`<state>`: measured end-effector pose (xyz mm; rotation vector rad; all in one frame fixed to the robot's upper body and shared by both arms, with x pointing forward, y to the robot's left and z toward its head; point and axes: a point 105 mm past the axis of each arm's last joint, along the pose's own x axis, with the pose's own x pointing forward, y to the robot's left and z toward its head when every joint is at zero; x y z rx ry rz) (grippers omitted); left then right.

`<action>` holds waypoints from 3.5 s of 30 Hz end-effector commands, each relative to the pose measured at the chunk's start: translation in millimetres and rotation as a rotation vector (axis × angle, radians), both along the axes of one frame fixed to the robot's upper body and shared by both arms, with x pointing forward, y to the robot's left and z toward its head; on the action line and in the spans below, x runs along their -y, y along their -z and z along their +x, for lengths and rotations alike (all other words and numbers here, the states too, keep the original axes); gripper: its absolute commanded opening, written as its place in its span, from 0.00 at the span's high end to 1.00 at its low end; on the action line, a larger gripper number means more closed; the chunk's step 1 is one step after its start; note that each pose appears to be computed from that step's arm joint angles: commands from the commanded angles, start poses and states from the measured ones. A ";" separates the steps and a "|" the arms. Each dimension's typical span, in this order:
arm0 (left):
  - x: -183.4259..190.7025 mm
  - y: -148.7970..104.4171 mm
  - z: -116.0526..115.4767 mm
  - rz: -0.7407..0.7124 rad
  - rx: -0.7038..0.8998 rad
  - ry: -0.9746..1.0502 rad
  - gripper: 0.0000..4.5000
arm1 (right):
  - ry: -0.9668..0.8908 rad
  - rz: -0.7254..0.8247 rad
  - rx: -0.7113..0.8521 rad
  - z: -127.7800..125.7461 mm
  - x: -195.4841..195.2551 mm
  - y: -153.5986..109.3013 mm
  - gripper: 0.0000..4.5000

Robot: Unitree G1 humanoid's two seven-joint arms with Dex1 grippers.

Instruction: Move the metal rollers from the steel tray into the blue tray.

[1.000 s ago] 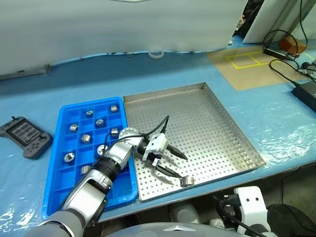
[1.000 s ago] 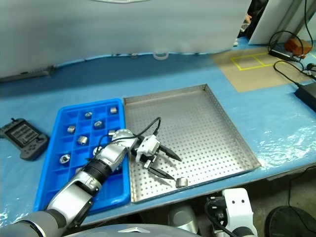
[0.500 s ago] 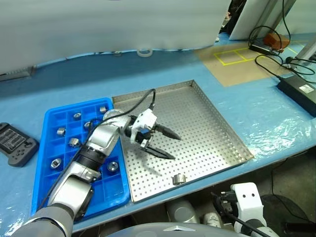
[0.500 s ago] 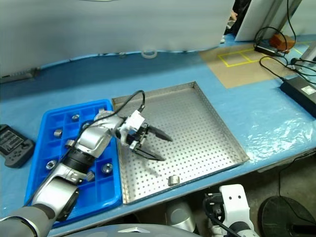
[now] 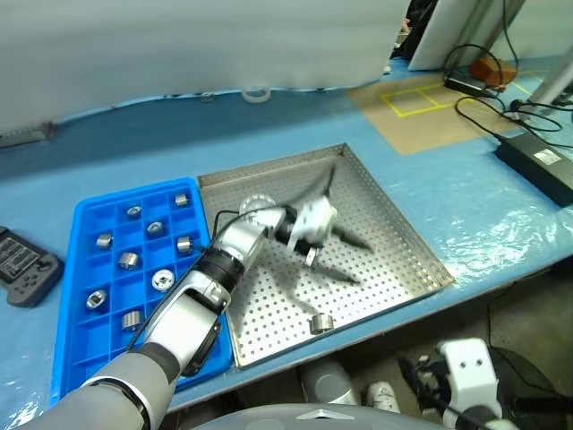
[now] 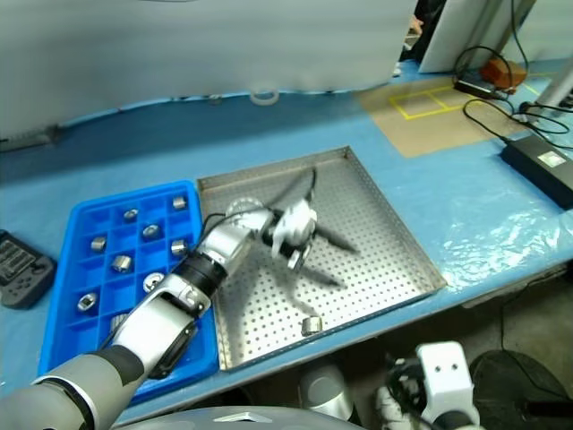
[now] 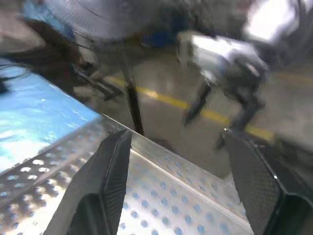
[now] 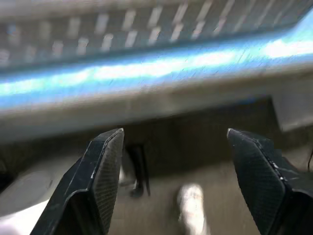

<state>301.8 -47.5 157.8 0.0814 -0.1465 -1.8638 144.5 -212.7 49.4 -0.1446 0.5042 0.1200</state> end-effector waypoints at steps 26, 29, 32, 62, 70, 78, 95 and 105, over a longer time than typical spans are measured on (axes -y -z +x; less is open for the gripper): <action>-137.9 21.5 -85.3 0.049 -0.503 -0.780 0.30 | -1.304 -0.503 -0.039 79.8 -11.0 -72.3 0.22; -136.4 21.1 -80.6 0.035 -0.506 -0.788 0.30 | -1.340 -0.493 -0.111 66.6 -3.0 -65.7 0.22; -136.3 20.5 -71.6 0.026 -0.498 -0.795 0.30 | -1.391 -0.495 -0.137 51.7 -3.4 -62.7 0.22; -144.7 42.0 -54.4 0.067 -0.473 -0.877 0.30 | -2.056 -1.000 0.246 37.7 -33.2 -14.7 0.22; -148.5 47.5 -50.4 0.072 -0.479 -0.899 0.30 | -2.119 -1.013 0.261 28.2 -30.3 6.7 0.22; -146.3 50.6 -50.1 0.071 -0.489 -0.906 0.30 | -2.168 -1.030 0.332 18.9 -28.1 17.3 0.22; -137.3 49.7 -52.4 0.066 -0.495 -0.912 0.30 | -2.108 -1.211 0.361 66.2 17.7 66.6 0.22; -135.2 49.4 -51.6 0.068 -0.494 -0.902 0.30 | -1.736 -0.991 0.397 93.5 12.1 29.7 0.22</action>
